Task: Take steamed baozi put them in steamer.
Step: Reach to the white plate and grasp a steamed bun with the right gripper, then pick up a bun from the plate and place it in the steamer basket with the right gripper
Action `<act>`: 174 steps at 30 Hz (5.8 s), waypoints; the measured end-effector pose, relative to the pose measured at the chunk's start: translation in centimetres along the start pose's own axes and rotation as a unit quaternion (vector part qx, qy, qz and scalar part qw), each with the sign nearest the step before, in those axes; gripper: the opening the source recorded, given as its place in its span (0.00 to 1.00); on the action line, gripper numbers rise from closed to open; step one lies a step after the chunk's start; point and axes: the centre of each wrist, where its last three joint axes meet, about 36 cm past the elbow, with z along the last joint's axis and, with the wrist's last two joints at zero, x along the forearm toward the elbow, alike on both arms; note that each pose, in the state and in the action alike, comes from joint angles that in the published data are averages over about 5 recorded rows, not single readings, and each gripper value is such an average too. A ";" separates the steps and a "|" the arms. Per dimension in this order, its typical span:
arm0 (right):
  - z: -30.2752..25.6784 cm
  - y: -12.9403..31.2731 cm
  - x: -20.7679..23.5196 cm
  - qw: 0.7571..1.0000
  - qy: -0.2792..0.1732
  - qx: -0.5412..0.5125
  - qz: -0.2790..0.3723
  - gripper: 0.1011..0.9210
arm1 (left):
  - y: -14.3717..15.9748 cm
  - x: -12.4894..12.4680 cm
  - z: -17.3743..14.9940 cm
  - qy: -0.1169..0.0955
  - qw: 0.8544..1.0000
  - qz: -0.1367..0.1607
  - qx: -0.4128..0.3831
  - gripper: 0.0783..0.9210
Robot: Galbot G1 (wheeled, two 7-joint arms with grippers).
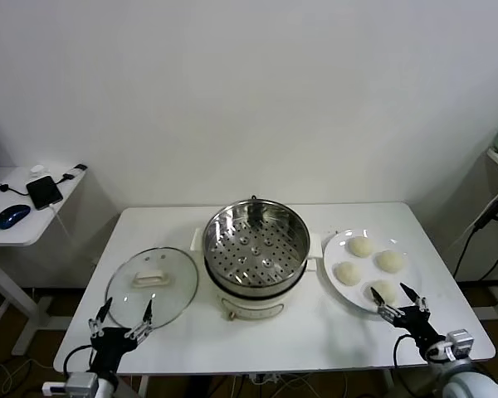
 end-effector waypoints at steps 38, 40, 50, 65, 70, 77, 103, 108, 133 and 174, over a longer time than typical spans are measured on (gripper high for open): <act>-24.4 -8.4 -27.9 0.680 0.299 0.580 -0.334 0.88 | -0.4 0.8 0.4 0.013 1.000 -0.012 -0.011 0.88; -24.1 -8.1 -28.5 0.675 0.307 0.579 -0.339 0.88 | -0.3 0.8 0.4 0.013 1.000 -0.012 -0.011 0.88; -22.8 -6.5 -31.0 0.667 0.322 0.576 -0.346 0.88 | -0.3 0.9 0.5 0.015 1.000 -0.011 -0.013 0.88; -20.2 -5.0 -32.9 0.666 0.336 0.572 -0.340 0.88 | -0.4 0.9 1.0 0.022 1.000 -0.009 -0.013 0.88; -19.4 -4.7 -33.2 0.668 0.339 0.569 -0.340 0.88 | -0.4 0.9 1.4 0.025 1.000 -0.009 -0.016 0.88; -19.1 -4.8 -33.3 0.671 0.341 0.566 -0.336 0.88 | -0.5 0.9 1.5 0.027 0.999 -0.008 -0.017 0.88; -27.0 -5.3 -32.1 0.690 0.309 0.568 -0.325 0.55 | -0.7 0.4 1.3 0.023 1.000 -0.005 -0.017 0.88; -33.3 -2.1 -32.6 0.685 0.274 0.580 -0.345 0.55 | -0.8 0.4 1.0 0.018 1.000 -0.005 -0.024 0.88; -47.2 21.4 -36.6 0.387 0.062 0.737 -0.550 0.56 | -1.1 0.2 1.4 0.011 0.999 -0.022 -0.031 0.88; -35.8 28.3 -38.4 0.254 0.027 0.806 -0.533 0.71 | -1.7 -0.2 1.8 0.018 0.999 -0.026 -0.022 0.88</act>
